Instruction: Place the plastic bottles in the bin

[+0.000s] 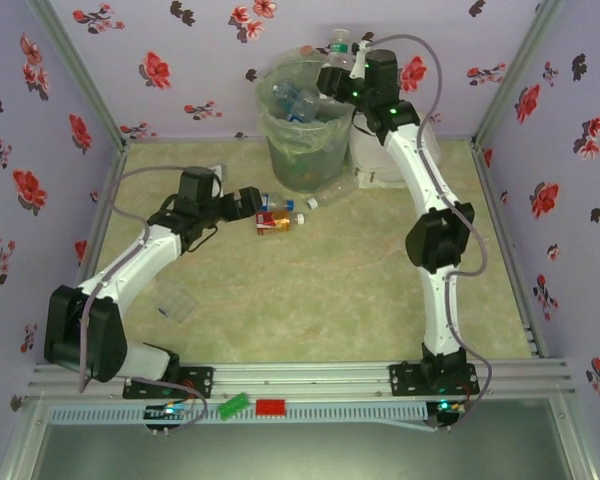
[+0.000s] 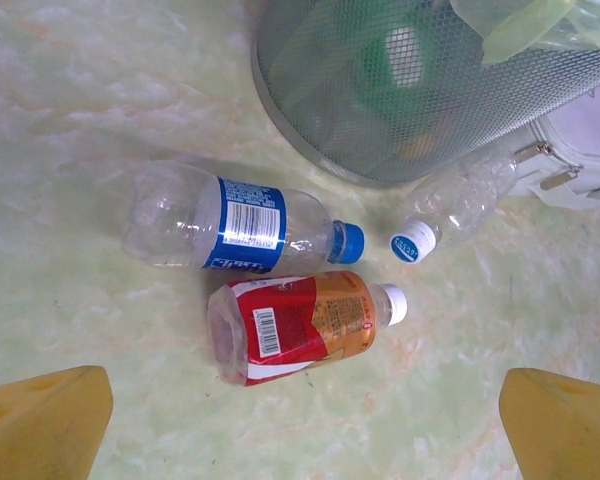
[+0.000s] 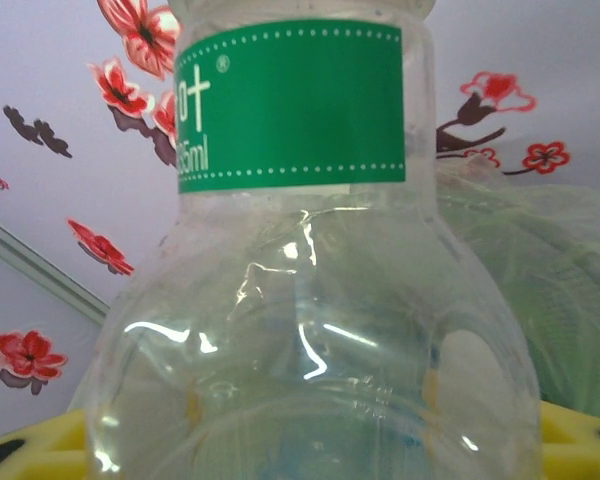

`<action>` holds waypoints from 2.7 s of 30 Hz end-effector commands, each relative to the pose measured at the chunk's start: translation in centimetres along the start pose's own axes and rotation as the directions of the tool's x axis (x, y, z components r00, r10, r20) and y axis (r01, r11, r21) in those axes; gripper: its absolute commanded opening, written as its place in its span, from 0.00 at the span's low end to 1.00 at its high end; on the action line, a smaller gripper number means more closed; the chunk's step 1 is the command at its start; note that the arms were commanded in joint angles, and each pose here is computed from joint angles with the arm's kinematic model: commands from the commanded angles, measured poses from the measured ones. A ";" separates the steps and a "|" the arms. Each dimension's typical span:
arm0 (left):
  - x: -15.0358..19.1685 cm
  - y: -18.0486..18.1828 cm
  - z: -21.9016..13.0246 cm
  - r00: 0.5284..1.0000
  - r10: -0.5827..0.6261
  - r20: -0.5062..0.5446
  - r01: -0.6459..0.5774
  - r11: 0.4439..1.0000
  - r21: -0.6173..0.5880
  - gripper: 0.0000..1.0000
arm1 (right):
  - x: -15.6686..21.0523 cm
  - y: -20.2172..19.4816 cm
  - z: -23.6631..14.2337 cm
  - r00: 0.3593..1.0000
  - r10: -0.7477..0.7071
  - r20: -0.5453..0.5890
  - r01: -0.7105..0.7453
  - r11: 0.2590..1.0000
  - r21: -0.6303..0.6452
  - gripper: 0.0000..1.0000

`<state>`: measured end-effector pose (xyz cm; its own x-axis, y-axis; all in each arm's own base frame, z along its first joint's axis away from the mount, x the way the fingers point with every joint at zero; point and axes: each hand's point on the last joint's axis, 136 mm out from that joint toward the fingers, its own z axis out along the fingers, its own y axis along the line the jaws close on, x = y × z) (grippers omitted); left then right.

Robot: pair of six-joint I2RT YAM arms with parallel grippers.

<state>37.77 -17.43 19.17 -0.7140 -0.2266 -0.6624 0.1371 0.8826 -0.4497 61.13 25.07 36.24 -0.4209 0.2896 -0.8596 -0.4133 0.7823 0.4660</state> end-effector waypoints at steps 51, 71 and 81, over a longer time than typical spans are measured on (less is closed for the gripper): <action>10.7 -3.1 11.6 0.834 0.412 -0.366 -0.391 0.911 0.134 1.00 | 23.1 -7.8 -20.4 0.967 0.132 -0.219 -0.041 0.924 0.380 1.00; 13.0 -3.3 14.8 0.746 0.480 -0.461 -0.507 0.859 0.075 0.86 | 23.7 -8.4 -21.8 0.966 0.195 -0.169 -0.111 0.905 0.410 1.00; 12.5 -3.3 13.3 0.784 0.455 -0.423 -0.489 0.872 0.032 0.50 | 23.7 -8.4 -20.0 0.960 0.231 -0.158 -0.154 0.908 0.391 1.00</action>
<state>37.84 -29.29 3.20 -0.7869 0.4226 -0.4498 0.5156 0.8506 -0.1030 37.19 13.98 15.24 -0.6572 0.3262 -0.6795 0.0011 0.9019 0.4318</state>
